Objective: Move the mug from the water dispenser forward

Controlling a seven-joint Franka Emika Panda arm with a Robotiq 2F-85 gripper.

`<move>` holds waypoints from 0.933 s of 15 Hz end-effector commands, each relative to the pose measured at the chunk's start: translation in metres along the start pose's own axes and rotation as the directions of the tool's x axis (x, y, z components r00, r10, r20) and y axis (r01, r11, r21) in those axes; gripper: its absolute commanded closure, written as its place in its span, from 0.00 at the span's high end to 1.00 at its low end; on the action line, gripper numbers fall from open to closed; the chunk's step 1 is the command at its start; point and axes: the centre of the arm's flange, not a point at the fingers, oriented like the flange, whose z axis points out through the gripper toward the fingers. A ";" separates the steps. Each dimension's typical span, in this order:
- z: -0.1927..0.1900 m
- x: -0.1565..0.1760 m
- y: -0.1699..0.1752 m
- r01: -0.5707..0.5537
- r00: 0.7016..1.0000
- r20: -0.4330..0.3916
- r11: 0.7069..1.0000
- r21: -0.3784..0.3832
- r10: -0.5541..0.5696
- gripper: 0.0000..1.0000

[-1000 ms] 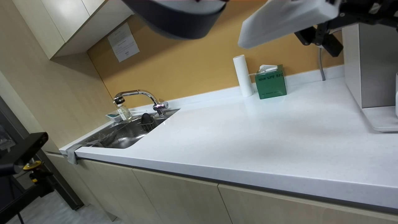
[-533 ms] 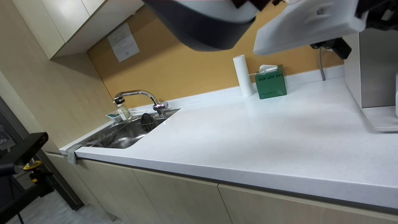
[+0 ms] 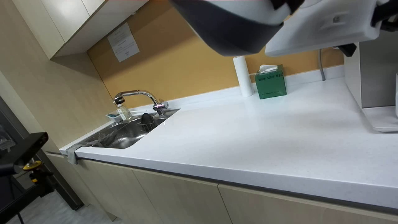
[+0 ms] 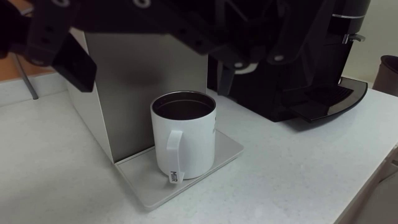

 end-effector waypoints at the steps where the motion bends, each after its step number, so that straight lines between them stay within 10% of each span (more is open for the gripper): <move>1: 0.017 0.003 -0.003 -0.033 0.999 -0.033 0.999 0.009 0.033 1.00; 14: 0.068 -0.008 -0.003 -0.108 0.994 -0.012 0.994 -0.018 0.108 1.00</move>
